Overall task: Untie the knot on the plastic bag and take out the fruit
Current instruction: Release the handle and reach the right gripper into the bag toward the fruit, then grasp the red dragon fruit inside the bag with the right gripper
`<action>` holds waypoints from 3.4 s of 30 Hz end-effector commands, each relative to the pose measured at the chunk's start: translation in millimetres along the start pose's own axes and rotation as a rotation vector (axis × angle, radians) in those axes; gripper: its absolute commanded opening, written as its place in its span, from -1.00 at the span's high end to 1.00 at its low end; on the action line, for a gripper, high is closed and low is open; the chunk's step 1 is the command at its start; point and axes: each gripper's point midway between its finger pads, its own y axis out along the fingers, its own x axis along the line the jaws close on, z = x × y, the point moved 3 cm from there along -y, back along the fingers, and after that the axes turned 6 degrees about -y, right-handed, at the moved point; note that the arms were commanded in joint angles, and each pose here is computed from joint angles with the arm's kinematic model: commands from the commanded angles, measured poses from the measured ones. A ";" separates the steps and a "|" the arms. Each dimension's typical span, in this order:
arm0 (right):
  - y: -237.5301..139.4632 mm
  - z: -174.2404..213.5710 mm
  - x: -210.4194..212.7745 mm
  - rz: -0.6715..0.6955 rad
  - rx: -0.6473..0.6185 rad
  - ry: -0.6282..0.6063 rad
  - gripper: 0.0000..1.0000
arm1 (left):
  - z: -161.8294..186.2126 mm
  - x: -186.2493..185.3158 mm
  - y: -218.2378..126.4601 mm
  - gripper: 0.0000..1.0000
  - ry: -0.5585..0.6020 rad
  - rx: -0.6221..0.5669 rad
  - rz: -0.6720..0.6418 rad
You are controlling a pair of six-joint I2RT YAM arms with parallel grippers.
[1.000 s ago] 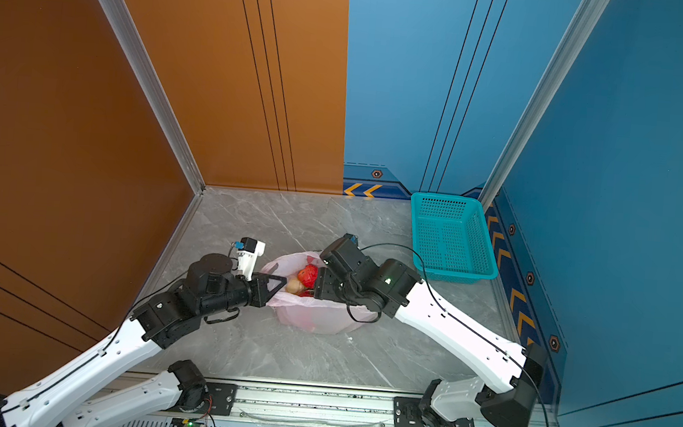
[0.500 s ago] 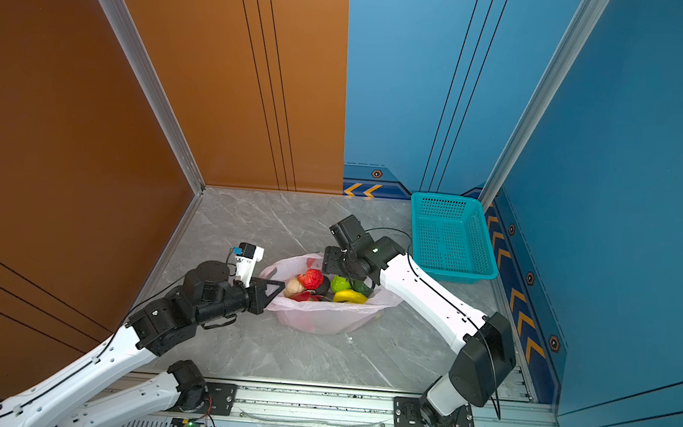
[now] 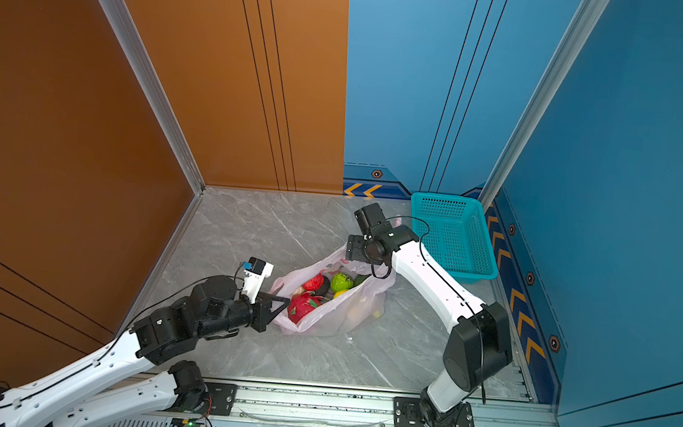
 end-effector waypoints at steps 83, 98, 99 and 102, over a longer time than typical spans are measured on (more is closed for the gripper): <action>60.3 195.8 128.2 -0.342 0.088 -0.543 -1.00 | 10.5 21.2 -19.5 1.00 0.186 -0.069 -0.191; 78.0 190.7 131.3 -0.292 0.071 -0.554 -0.28 | 18.1 25.2 -17.1 1.00 0.188 -0.020 -0.186; 75.8 190.8 131.6 -0.292 0.067 -0.556 -0.20 | 18.7 25.7 -17.3 1.00 0.187 -0.018 -0.185; 69.0 189.3 130.6 -0.294 0.058 -0.559 0.03 | 21.0 27.7 -17.0 1.00 0.190 -0.007 -0.191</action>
